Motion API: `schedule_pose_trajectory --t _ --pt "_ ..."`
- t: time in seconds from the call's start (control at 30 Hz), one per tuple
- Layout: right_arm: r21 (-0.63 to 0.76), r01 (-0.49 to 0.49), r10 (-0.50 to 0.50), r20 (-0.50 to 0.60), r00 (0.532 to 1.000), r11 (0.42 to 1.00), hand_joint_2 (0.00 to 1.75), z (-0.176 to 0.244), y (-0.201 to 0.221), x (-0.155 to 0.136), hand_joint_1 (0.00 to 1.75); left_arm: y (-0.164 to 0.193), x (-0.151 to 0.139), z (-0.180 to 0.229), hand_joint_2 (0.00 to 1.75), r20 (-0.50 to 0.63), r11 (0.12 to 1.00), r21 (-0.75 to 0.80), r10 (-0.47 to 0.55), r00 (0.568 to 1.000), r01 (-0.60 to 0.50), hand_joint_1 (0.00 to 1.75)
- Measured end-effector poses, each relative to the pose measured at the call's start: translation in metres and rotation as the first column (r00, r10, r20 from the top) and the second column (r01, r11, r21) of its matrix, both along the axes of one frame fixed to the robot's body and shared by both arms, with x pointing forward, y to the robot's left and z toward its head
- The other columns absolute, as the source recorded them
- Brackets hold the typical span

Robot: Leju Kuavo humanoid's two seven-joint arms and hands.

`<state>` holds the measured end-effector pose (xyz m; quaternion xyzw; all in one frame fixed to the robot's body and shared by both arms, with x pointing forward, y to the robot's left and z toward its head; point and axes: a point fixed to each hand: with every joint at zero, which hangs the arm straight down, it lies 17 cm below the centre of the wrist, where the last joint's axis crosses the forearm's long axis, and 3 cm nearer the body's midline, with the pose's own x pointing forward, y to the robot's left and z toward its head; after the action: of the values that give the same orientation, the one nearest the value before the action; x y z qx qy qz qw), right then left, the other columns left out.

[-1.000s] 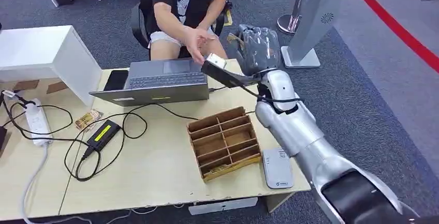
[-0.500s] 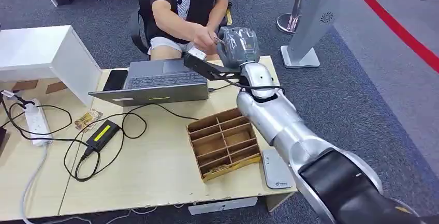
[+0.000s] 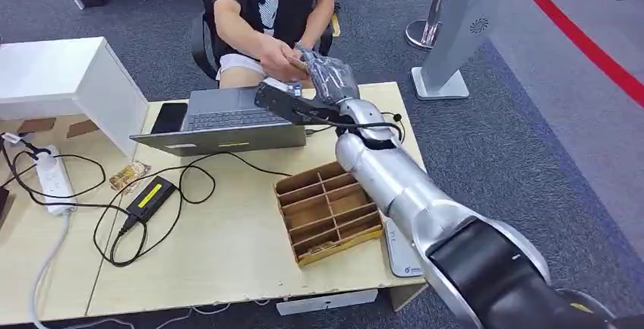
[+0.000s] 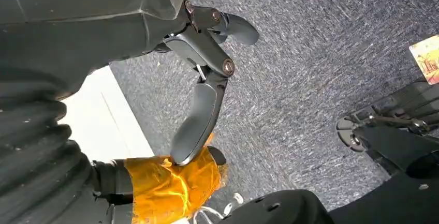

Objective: Pass the card to the sensor for recognition and then transmit it.

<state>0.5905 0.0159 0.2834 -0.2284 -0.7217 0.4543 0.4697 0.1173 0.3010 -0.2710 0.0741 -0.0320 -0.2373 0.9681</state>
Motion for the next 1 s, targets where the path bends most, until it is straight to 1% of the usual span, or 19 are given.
schedule_pose_trajectory --t 0.1,0.2,0.27,0.33,0.4,0.47,0.53,0.57,0.67,0.8,0.9,0.93,1.0 --pt "0.058 0.031 -0.029 -0.041 0.999 0.998 0.0 0.0 -0.012 0.007 0.0 0.0 -0.001 0.0 1.75 0.0 1.0 0.0 0.0 1.0 0.0 0.0" --pt "0.127 0.098 -0.087 -0.085 0.993 0.987 0.0 -0.001 -0.041 0.021 0.0 0.001 -0.005 -0.001 1.75 -0.005 1.0 0.002 0.003 1.0 -0.003 0.0" --pt "0.193 0.159 -0.137 -0.126 0.983 0.968 0.0 -0.002 -0.068 0.032 0.0 0.002 -0.007 -0.001 1.75 -0.007 1.0 0.003 0.008 1.0 -0.008 0.0" --pt "0.283 0.234 -0.183 -0.195 0.964 0.93 0.0 -0.007 -0.102 0.044 0.0 0.003 -0.008 -0.002 1.75 -0.004 1.0 0.003 0.012 1.0 -0.012 0.0" --pt "0.392 0.312 -0.207 -0.286 0.936 0.865 0.0 -0.016 -0.139 0.054 0.0 0.005 -0.008 -0.002 1.75 -0.001 1.0 0.006 0.023 1.0 -0.023 0.0" --pt "0.461 0.367 -0.215 -0.349 0.912 0.808 0.0 -0.025 -0.17 0.06 0.0 0.007 -0.01 -0.002 1.75 -0.004 0.999 0.007 0.032 0.999 -0.032 0.0" --pt "0.546 0.419 -0.198 -0.417 0.887 0.725 0.0 -0.036 -0.199 0.063 0.0 0.008 -0.015 -0.003 1.75 -0.009 0.999 0.008 0.043 0.999 -0.043 0.0" --pt "0.59 0.444 -0.184 -0.449 0.875 0.674 0.0 -0.043 -0.215 0.064 0.0 0.01 -0.016 -0.003 1.75 -0.009 0.999 0.009 0.047 0.999 -0.047 0.0" --pt "0.702 0.514 -0.128 -0.526 0.841 0.494 0.0 -0.071 -0.263 0.06 0.0 0.011 -0.021 -0.004 1.75 -0.009 0.998 0.008 0.068 0.998 -0.068 0.0" --pt "0.786 0.583 -0.012 -0.593 0.805 0.207 0.0 -0.128 -0.32 0.035 0.0 0.014 -0.026 -0.005 1.75 -0.009 0.995 0.012 0.101 0.995 -0.101 0.0" --pt "0.782 0.622 0.031 -0.624 0.781 0.041 0.0 -0.176 -0.355 0.007 0.0 0.015 -0.028 -0.006 1.75 -0.008 0.993 0.015 0.12 0.993 -0.12 0.0" --pt "0.773 0.634 0.044 -0.633 0.773 -0.021 1.75 -0.193 -0.366 -0.005 0.0 0.015 -0.028 -0.006 1.75 -0.004 0.992 0.018 0.128 0.992 -0.128 0.0" --pt "0.733 0.662 0.075 -0.66 0.748 -0.157 1.75 -0.237 -0.39 -0.037 0.0 0.018 -0.027 -0.006 1.75 0.014 0.989 0.024 0.146 0.989 -0.147 0.0"
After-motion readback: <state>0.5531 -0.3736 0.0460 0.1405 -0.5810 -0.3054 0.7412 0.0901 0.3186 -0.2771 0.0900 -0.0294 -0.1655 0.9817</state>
